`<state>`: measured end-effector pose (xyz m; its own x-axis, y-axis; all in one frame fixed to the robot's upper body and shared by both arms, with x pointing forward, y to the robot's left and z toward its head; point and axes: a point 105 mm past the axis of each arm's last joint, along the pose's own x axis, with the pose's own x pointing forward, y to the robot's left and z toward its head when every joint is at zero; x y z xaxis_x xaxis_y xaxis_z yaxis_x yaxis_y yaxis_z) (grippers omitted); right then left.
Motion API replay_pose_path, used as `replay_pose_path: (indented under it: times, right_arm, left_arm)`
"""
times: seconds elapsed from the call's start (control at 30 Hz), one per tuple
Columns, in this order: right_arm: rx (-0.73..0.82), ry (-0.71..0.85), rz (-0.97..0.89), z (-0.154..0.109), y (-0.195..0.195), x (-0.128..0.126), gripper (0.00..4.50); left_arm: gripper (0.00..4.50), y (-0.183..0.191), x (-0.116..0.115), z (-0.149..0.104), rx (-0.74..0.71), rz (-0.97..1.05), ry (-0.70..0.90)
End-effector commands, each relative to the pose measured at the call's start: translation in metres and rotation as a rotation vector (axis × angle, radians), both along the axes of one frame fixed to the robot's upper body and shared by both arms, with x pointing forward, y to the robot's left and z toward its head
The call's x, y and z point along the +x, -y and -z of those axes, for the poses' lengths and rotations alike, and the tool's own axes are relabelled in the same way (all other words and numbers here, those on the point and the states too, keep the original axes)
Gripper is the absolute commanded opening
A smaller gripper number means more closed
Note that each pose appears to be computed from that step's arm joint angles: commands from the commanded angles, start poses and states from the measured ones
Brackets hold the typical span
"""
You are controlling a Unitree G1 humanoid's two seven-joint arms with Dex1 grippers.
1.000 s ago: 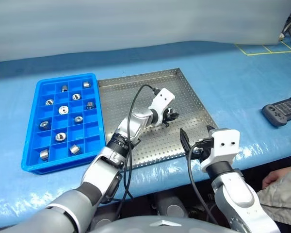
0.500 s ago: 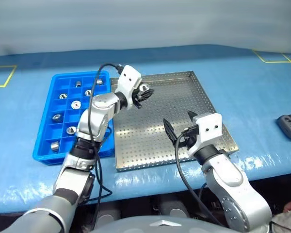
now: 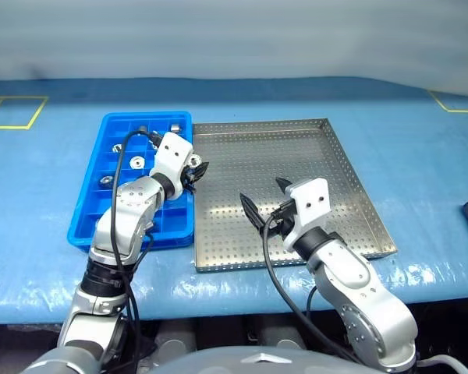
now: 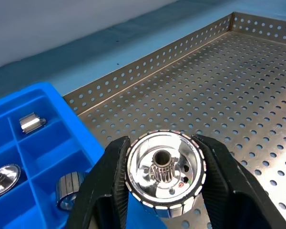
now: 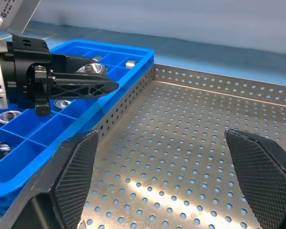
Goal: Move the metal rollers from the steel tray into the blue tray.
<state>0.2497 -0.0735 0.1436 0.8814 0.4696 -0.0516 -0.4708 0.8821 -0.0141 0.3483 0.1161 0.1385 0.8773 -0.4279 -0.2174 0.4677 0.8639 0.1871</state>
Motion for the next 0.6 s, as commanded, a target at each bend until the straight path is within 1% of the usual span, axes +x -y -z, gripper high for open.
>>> replay_pose_path:
  times: [0.03,0.13,0.33,0.47,0.6]
  right_arm:
    - [0.019,0.034,-0.013,-0.008,-0.002,-0.002,4.50]
    - [0.023,0.021,-0.013,-0.005,-0.001,-0.003,4.50]
    - [0.015,0.017,-0.026,-0.004,-0.001,-0.002,4.50]
    - [0.012,0.017,-0.030,-0.004,-0.001,-0.001,4.50]
    - [0.010,0.014,-0.034,-0.003,-0.001,-0.002,4.50]
  left_arm:
    - [1.75,-0.011,-0.005,-0.017,-0.037,-0.067,0.053]
    - [1.75,-0.022,-0.010,-0.012,-0.041,-0.120,0.032]
    - [1.75,-0.026,-0.021,0.004,-0.030,-0.139,-0.031]
    - [1.75,-0.029,-0.023,0.012,-0.025,-0.170,-0.061]
    - [1.75,-0.031,-0.026,0.026,-0.025,-0.211,-0.113]
